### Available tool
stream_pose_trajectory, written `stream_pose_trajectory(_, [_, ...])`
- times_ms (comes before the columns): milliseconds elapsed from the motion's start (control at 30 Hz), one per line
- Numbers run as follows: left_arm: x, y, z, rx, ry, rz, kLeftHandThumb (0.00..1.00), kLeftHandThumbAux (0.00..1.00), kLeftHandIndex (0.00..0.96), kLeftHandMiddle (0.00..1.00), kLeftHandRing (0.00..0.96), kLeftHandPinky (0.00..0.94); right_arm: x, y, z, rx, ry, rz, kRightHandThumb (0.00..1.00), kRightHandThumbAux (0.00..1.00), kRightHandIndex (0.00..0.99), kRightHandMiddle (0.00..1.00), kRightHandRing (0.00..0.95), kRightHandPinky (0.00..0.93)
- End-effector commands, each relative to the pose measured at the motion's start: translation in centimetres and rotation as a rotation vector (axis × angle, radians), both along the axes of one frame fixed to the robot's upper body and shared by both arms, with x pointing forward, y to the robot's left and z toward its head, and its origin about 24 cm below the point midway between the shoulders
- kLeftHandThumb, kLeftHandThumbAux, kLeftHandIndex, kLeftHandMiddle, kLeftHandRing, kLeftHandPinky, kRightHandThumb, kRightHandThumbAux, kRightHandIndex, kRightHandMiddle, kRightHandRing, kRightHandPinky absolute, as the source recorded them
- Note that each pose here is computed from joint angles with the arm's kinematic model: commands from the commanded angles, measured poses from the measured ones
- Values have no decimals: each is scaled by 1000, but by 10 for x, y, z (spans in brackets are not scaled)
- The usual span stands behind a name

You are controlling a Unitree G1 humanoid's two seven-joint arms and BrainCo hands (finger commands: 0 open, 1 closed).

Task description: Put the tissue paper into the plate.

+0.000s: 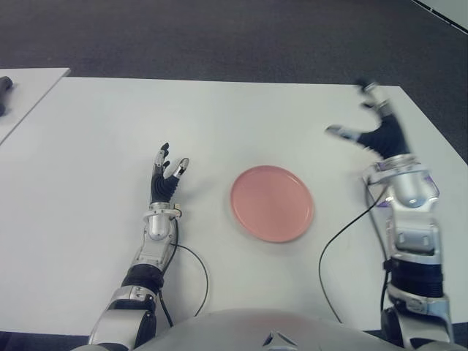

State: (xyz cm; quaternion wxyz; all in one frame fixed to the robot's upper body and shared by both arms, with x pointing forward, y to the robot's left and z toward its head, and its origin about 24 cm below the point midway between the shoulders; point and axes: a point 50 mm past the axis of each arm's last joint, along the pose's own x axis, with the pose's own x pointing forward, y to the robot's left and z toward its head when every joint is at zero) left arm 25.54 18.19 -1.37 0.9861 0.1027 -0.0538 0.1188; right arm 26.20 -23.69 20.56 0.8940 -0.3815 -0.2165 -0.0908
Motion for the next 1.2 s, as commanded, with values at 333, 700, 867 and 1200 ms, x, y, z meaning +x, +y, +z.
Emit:
stream_pose_trajectory(333, [-3, 3, -6, -2, 19, 6, 0, 449, 0, 0, 0, 0, -18, -16, 18, -80, -45, -257, 274, 472, 0, 0, 0, 0])
stream_pose_trajectory(700, [-2, 9, -7, 3, 23, -11, 0, 448, 0, 0, 0, 0, -28, -62, 16, -137, 115, -390, 357, 332, 0, 0, 0, 0])
stream_pose_trajectory(867, [-2, 12, -9, 6, 28, -20, 0, 450, 0, 0, 0, 0, -16, -60, 10, -189, 202, -397, 371, 292, 0, 0, 0, 0])
stream_pose_trajectory(1200, [0, 15, -10, 5, 28, -22, 0, 435, 0, 0, 0, 0, -12, -66, -2, -338, 350, -378, 376, 199, 0, 0, 0, 0])
